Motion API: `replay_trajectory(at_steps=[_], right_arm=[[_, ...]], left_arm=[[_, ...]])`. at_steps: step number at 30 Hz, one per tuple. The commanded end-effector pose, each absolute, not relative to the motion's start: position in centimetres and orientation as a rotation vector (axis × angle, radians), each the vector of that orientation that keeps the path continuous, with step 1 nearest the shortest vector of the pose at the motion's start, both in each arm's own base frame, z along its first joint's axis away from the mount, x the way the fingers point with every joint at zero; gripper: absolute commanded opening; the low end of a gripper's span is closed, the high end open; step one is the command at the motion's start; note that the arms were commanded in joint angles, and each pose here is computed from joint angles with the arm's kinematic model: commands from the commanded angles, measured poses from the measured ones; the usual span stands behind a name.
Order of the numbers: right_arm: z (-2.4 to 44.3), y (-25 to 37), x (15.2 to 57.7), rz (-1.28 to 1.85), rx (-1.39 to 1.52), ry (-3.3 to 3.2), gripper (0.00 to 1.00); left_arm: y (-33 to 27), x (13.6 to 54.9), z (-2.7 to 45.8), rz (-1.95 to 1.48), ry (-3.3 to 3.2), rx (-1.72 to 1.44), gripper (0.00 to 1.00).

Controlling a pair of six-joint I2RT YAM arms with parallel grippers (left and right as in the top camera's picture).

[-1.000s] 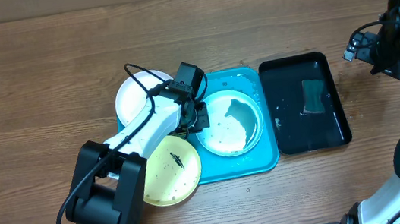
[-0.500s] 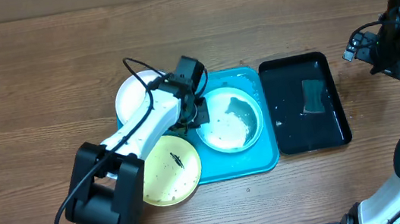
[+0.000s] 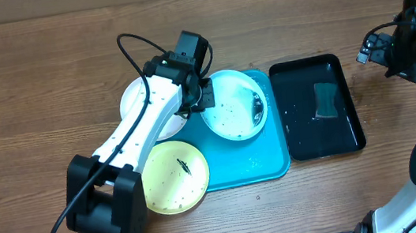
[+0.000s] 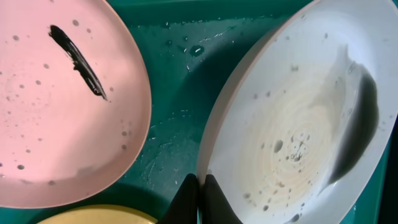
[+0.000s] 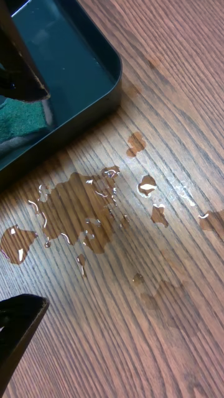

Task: Clean dirty plates on tray and stack at the side
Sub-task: 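Lift the wiped white plate with the left gripper toward the black tray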

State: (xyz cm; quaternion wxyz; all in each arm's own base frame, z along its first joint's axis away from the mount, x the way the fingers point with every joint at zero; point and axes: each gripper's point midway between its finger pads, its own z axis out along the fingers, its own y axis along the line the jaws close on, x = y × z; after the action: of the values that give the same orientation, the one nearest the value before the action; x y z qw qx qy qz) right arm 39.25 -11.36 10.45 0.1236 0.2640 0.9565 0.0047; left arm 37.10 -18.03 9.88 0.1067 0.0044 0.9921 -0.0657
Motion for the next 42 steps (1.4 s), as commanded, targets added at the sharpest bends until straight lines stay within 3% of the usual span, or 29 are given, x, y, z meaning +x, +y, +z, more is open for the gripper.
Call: replay_trajectory(at_steps=[1, 14, 26, 42], right_arm=[[12.1, -11.7, 39.9, 0.013, 0.766, 2.739, 1.0], [12.1, -11.6, 39.9, 0.013, 0.766, 2.739, 1.0], [12.1, -11.7, 39.9, 0.012, 0.766, 2.739, 1.0], [12.1, -11.6, 39.9, 0.013, 0.766, 2.739, 1.0]], left_arm=[[-18.3, 38.2, 11.8, -0.196, 2.882, 0.039, 0.04], [-19.3, 39.4, 13.7, -0.235, 2.824, 0.035, 0.04], [-26.7, 40.1, 15.7, -0.343, 2.632, 0.183, 0.04], [-33.2, 37.6, 20.4, 0.097, 2.211, 0.393, 0.04]])
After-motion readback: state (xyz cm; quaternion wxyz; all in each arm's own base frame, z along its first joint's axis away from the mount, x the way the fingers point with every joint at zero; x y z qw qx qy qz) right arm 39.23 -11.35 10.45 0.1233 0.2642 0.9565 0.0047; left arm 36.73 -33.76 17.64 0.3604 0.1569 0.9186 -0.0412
